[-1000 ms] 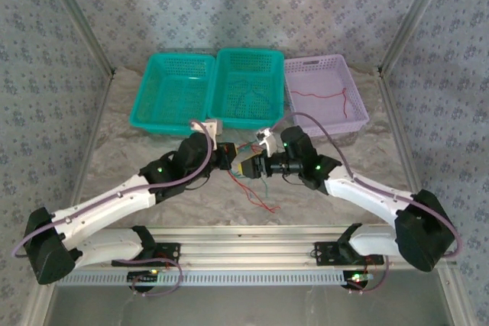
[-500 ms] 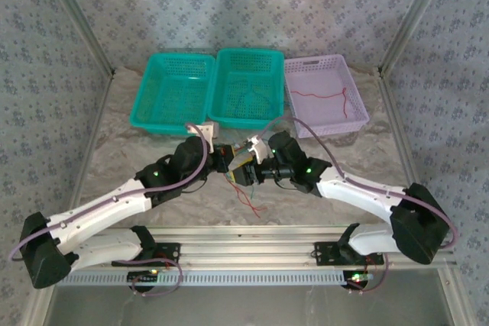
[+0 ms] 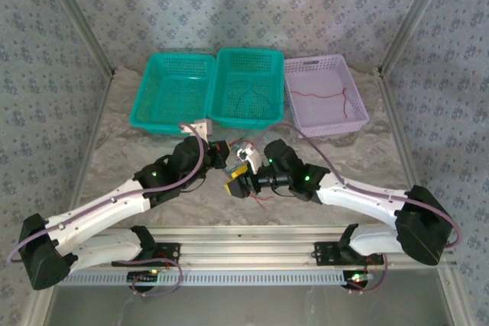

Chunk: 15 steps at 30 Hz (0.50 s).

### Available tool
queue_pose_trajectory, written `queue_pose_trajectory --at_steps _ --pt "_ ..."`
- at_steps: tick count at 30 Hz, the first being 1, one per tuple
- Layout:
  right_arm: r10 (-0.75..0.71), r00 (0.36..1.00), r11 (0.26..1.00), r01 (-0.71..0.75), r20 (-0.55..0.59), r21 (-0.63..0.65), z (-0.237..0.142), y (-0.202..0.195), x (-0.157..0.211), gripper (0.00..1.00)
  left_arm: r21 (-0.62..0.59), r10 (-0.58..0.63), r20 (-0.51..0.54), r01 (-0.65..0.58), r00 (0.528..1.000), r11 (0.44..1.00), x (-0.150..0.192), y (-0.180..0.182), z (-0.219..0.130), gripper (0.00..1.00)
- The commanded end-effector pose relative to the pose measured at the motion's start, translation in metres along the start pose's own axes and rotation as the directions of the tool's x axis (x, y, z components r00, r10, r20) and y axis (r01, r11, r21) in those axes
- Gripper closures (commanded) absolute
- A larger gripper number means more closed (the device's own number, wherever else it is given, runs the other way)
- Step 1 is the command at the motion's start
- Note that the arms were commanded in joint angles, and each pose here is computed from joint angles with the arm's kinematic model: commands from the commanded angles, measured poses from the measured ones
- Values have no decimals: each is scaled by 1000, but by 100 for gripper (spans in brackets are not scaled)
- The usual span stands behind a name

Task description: Untangle the cables

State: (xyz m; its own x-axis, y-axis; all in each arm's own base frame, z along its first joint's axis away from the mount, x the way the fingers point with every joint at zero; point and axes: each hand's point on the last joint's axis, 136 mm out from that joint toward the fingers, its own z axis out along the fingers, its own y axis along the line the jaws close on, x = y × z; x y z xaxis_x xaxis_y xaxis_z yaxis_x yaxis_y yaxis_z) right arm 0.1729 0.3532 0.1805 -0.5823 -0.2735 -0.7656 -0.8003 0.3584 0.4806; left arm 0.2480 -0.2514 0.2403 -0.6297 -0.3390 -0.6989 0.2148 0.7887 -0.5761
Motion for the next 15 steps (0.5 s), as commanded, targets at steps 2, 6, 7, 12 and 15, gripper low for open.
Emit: queue_pose_trajectory --at_steps 2,6,7,12,15 --pt "-42 996 988 30 76 153 2 -18 -23 49 45 -47 57 45 997 998 -19 -15 -6 100" --pt "-41 992 961 8 117 275 -4 -36 -32 50 45 -62 61 59 996 997 -18 -13 -7 100" --pt "-45 991 963 10 123 270 -3 -34 -32 50 47 -70 65 67 995 997 -18 -12 -7 100" --pt "-50 993 961 19 105 277 10 -33 -29 56 56 -90 68 86 994 995 -19 -13 -8 100" --pt "-45 994 956 14 100 293 13 -37 -26 66 66 -97 71 93 993 994 -21 -15 -10 100"
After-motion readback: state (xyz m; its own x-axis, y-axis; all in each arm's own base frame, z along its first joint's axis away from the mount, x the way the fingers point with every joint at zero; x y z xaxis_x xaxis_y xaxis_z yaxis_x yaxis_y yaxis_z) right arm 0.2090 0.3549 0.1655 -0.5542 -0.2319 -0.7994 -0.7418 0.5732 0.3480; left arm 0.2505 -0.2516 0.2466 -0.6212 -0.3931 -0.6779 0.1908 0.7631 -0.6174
